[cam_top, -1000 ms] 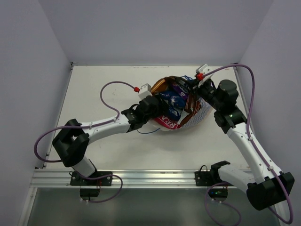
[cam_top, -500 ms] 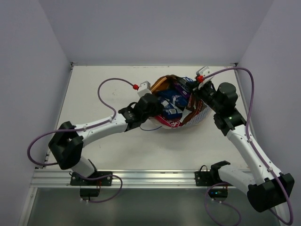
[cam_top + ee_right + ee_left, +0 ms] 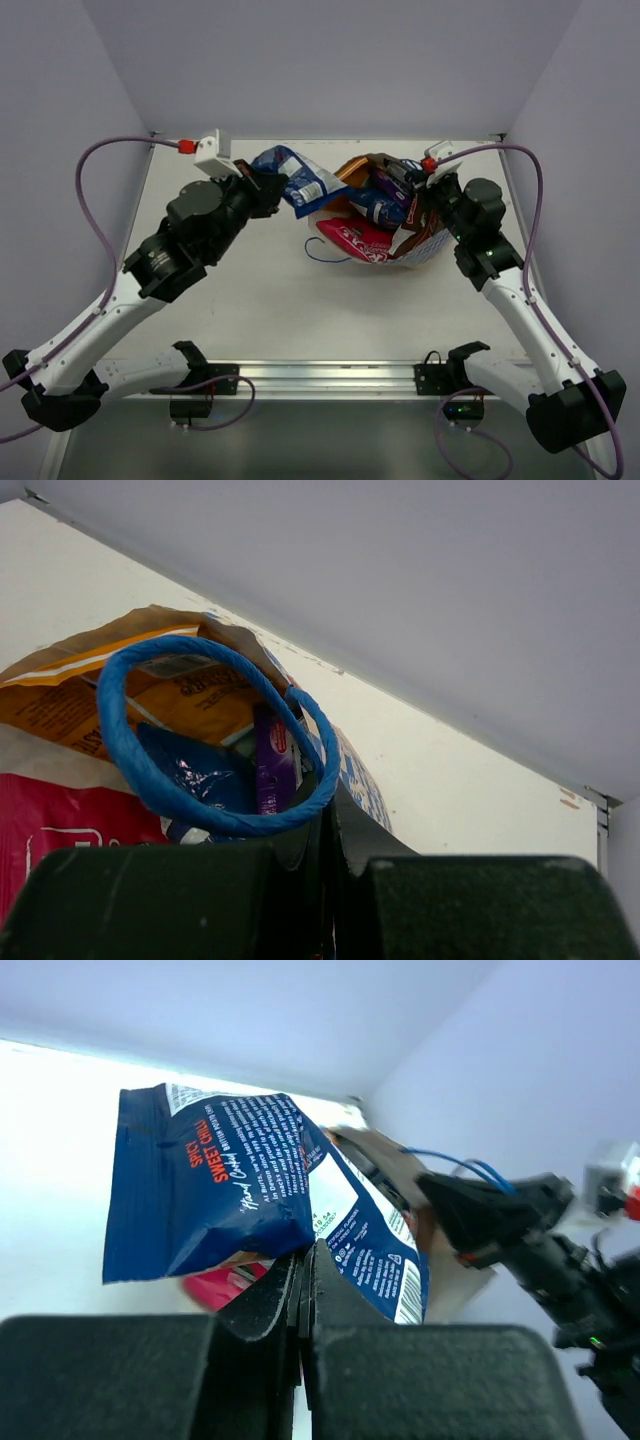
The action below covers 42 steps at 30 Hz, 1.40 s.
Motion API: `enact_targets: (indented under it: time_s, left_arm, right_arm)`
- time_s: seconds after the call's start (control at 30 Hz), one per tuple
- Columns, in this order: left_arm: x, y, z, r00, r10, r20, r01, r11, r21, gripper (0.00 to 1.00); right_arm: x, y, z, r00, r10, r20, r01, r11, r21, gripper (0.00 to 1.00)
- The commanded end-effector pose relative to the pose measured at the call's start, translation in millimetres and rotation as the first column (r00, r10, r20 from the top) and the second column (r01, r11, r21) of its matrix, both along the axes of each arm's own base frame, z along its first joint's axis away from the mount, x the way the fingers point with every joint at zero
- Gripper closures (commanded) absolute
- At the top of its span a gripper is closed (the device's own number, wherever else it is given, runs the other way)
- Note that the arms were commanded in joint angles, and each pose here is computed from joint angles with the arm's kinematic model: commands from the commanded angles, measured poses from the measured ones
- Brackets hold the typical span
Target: Take the snacks out of the paper bag
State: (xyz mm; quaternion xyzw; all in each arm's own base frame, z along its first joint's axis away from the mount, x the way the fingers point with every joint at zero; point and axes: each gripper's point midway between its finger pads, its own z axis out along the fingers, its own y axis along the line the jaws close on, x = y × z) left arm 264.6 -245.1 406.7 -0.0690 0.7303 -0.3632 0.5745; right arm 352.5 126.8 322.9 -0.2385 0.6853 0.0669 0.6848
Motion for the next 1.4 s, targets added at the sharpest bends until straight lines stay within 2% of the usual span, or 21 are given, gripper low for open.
enact_targets:
  time_s: [0.0, 0.07, 0.1, 0.13, 0.17, 0.23, 0.33, 0.37, 0.47, 0.63, 0.67, 0.73, 0.77, 0.83, 0.87, 0.93, 1.03, 1.1, 1.13, 1.2, 1.37]
  left_arm:
    - [19, 72, -6, 0.977, 0.208, 0.056, -0.214, 0.963, 0.164, 1.0]
    - [31, 93, -25, 0.965, 0.253, 0.07, -0.262, 0.941, 0.214, 1.0]
    - [41, 113, -17, 0.942, 0.317, 0.115, -0.334, 0.924, 0.187, 1.0]
    - [50, 121, -41, 0.934, 0.342, 0.108, -0.358, 0.904, 0.235, 1.0]
    - [58, 126, -42, 0.924, 0.362, 0.122, -0.381, 0.897, 0.222, 1.0]
    - [84, 149, -73, 0.903, 0.422, 0.074, -0.426, 0.866, 0.26, 1.0]
    - [120, 171, -111, 0.891, 0.452, 0.038, -0.447, 0.861, 0.241, 1.0]
    - [138, 181, -113, 0.882, 0.466, 0.074, -0.471, 0.86, 0.198, 1.0]
    - [169, 201, -154, 0.879, 0.477, 0.026, -0.475, 0.867, 0.152, 1.0]
    - [185, 215, -212, 0.873, 0.487, -0.034, -0.481, 0.871, 0.099, 1.0]
    - [186, 217, -225, 0.866, 0.497, -0.056, -0.489, 0.866, 0.105, 0.87]
    - [176, 217, -253, 0.859, 0.499, -0.114, -0.487, 0.866, 0.115, 0.68]
    - [170, 216, -258, 0.858, 0.497, -0.131, -0.484, 0.867, 0.118, 0.51]
    - [157, 216, -262, 0.857, 0.493, -0.151, -0.477, 0.869, 0.131, 0.32]
    - [146, 217, -256, 0.852, 0.496, -0.169, -0.476, 0.867, 0.145, 0.14]
    - [140, 219, -241, 0.85, 0.499, -0.17, -0.477, 0.865, 0.154, 0.0]
    - [123, 198, -208, 0.887, 0.416, -0.199, -0.398, 0.909, 0.127, 0.0]
    - [108, 160, -174, 0.93, 0.325, -0.172, -0.311, 0.945, 0.104, 0.0]
    - [93, 132, -175, 0.94, 0.272, -0.207, -0.251, 0.96, 0.121, 0.0]
    - [82, 101, -142, 0.963, 0.2, -0.179, -0.19, 0.979, 0.072, 0.0]
    - [44, 5, -115, 0.978, -0.005, -0.208, -0.004, 0.999, -0.044, 0.0]
  right_arm:
    - [-4, -9, 23, 0.996, -0.043, 0.077, 0.042, 0.999, 0.015, 1.0]
    - [-6, -8, 25, 0.996, -0.034, 0.077, 0.033, 0.999, 0.015, 1.0]
    - [-6, -7, 27, 0.996, -0.028, 0.08, 0.027, 1.0, 0.016, 1.0]
    - [-7, -7, 26, 0.997, -0.024, 0.079, 0.023, 1.0, 0.014, 1.0]
    - [-7, -7, 27, 0.996, -0.021, 0.081, 0.02, 1.0, 0.013, 1.0]
    - [-8, -5, 26, 0.997, -0.011, 0.079, 0.01, 1.0, 0.01, 1.0]
    - [-7, -3, 23, 0.997, 0.0, 0.071, -0.001, 1.0, 0.009, 1.0]
    - [-7, -2, 22, 0.998, 0.005, 0.067, -0.006, 1.0, 0.01, 1.0]
    - [-8, 3, 19, 0.998, 0.029, 0.058, -0.03, 0.999, 0.015, 1.0]
    - [-7, 10, 9, 0.998, 0.064, 0.022, -0.065, 0.998, 0.015, 1.0]
    - [-7, 11, 7, 0.998, 0.067, 0.018, -0.068, 0.998, 0.016, 1.0]
    - [-7, 12, 5, 0.997, 0.072, 0.013, -0.072, 0.997, 0.016, 1.0]
    - [-7, 12, 5, 0.997, 0.072, 0.012, -0.072, 0.997, 0.017, 1.0]
    - [-8, 11, 5, 0.997, 0.072, 0.013, -0.072, 0.997, 0.015, 1.0]
    - [-8, 11, 6, 0.997, 0.072, 0.016, -0.072, 0.997, 0.012, 1.0]
    - [-9, 11, 8, 0.997, 0.075, 0.016, -0.075, 0.997, 0.012, 1.0]
    - [-11, 11, 13, 0.997, 0.078, 0.024, -0.078, 0.997, 0.016, 1.0]
    - [-12, 11, 17, 0.996, 0.079, 0.034, -0.08, 0.997, 0.023, 1.0]
    - [-12, 11, 19, 0.996, 0.078, 0.038, -0.079, 0.997, 0.026, 1.0]
    - [-13, 11, 21, 0.996, 0.076, 0.041, -0.077, 0.997, 0.028, 1.0]
    - [-16, 13, 26, 0.994, 0.095, 0.047, -0.096, 0.995, 0.022, 1.0]
